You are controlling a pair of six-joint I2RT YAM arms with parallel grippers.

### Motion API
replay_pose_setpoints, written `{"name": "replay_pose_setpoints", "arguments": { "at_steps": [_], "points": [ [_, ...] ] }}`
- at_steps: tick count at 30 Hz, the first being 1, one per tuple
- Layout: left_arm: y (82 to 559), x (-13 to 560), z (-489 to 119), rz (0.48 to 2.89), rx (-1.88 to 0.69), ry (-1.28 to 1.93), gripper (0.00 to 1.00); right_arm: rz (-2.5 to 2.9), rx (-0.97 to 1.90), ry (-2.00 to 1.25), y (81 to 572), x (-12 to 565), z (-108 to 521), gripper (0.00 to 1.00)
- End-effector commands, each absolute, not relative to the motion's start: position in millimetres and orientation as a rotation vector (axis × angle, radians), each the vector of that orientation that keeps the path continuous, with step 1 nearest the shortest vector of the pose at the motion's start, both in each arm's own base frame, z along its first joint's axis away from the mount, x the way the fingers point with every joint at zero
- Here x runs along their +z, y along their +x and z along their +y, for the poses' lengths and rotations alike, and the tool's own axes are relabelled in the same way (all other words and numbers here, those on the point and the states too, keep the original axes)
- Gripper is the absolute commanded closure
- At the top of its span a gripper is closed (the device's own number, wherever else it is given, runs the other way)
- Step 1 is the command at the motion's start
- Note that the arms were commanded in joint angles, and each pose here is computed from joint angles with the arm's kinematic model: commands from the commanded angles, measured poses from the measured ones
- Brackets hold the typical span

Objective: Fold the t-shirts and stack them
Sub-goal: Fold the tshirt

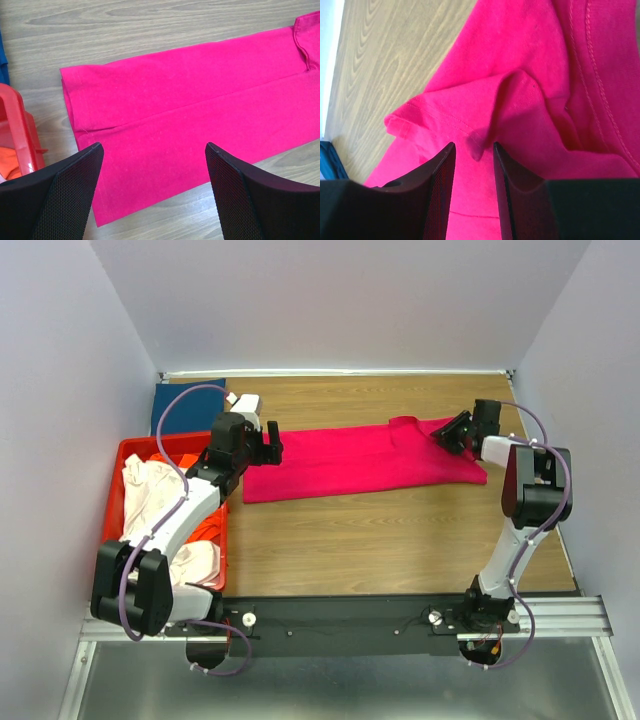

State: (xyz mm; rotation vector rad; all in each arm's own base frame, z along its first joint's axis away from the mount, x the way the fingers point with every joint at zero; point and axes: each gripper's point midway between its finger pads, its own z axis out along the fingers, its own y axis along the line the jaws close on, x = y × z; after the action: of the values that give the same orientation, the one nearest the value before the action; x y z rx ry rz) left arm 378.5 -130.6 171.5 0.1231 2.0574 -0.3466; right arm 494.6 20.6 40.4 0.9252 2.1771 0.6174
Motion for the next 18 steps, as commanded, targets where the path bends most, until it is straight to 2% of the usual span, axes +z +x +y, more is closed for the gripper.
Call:
{"name": "replay_pose_setpoints", "arguments": {
  "at_steps": [1, 9, 10, 12, 13, 16, 18],
  "points": [
    [380, 171, -134, 2.061, -0.356, 0.148, 0.1, 2.166, 0.62, 0.956, 497, 26, 18, 0.57],
    [380, 168, -133, 2.07, -0.346, 0.144, 0.1, 2.154, 0.661, 0.953, 500, 26, 23, 0.68],
    [380, 168, -133, 2.071, -0.348, 0.145, 0.1, 2.151, 0.66, 0.95, 500, 28, 22, 0.74],
    [380, 168, -133, 2.073, -0.348, 0.147, 0.1, 2.147, 0.653, 0.937, 499, 32, 22, 0.81],
    [380, 167, -133, 2.074, -0.347, 0.149, 0.1, 2.139, 0.64, 0.926, 498, 37, 20, 0.88],
    [380, 166, -133, 2.079, -0.345, 0.147, 0.1, 2.118, 0.62, 0.882, 498, 51, 16, 0.97],
    [380, 166, -133, 2.079, -0.347, 0.147, 0.1, 2.116, 0.615, 0.87, 495, 54, 12, 0.99]
  ]
}}
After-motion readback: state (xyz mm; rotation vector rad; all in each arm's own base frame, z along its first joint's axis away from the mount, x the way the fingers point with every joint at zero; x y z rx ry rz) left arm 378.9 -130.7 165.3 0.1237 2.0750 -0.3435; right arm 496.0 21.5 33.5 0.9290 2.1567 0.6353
